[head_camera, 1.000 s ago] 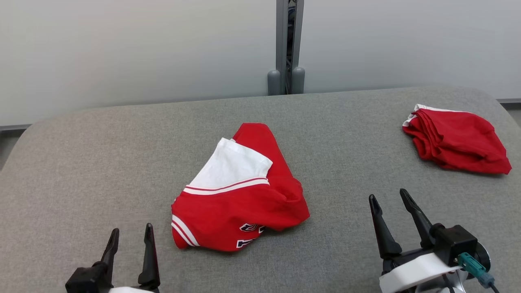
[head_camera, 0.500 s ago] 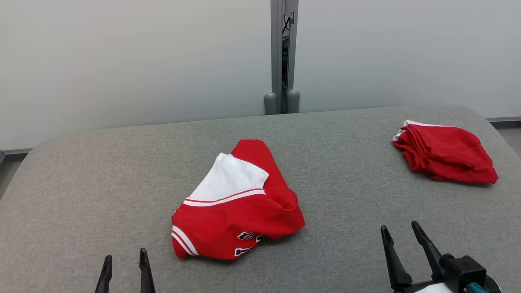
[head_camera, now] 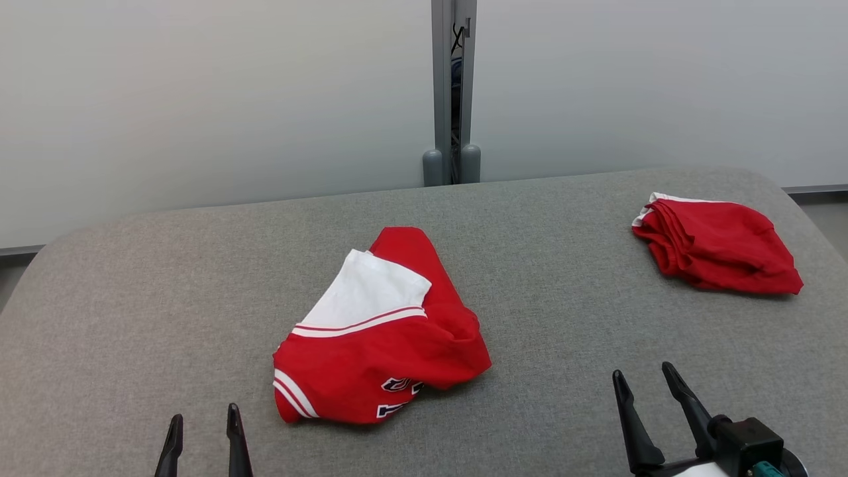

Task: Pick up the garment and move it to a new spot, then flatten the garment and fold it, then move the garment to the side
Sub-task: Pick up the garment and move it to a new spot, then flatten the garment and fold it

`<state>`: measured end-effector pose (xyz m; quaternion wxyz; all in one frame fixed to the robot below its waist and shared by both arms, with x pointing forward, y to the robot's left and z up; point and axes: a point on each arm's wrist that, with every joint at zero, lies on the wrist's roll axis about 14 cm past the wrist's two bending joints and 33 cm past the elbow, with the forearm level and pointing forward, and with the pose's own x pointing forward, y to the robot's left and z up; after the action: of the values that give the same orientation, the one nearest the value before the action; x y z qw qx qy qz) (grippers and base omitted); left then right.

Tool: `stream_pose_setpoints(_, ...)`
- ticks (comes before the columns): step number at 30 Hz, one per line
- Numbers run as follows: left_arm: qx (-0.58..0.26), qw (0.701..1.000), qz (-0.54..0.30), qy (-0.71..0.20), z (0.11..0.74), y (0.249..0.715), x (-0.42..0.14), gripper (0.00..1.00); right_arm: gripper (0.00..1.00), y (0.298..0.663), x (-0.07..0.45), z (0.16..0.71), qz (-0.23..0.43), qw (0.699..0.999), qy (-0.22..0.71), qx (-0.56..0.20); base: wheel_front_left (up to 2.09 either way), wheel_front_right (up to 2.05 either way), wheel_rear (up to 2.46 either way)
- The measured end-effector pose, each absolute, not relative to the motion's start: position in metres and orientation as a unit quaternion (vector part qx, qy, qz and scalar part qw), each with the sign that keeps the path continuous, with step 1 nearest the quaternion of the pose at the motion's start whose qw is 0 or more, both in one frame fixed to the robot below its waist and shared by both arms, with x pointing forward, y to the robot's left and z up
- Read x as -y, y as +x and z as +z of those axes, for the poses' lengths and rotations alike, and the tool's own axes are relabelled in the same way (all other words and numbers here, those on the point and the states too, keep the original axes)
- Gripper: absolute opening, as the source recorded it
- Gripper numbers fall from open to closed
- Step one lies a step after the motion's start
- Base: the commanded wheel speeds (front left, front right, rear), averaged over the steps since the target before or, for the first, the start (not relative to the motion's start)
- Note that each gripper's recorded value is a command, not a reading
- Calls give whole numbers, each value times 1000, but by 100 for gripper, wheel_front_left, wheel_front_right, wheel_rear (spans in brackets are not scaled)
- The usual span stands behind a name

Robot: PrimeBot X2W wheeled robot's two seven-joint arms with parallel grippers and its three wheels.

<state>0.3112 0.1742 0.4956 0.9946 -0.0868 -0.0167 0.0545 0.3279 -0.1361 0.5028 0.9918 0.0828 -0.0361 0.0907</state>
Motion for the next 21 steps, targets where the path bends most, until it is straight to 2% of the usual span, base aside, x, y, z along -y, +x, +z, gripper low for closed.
stream_pose_setpoints(21,15,999,8,-36,491,314,-158,100,100,328,120,507,117,987,104,39,0,0,0)
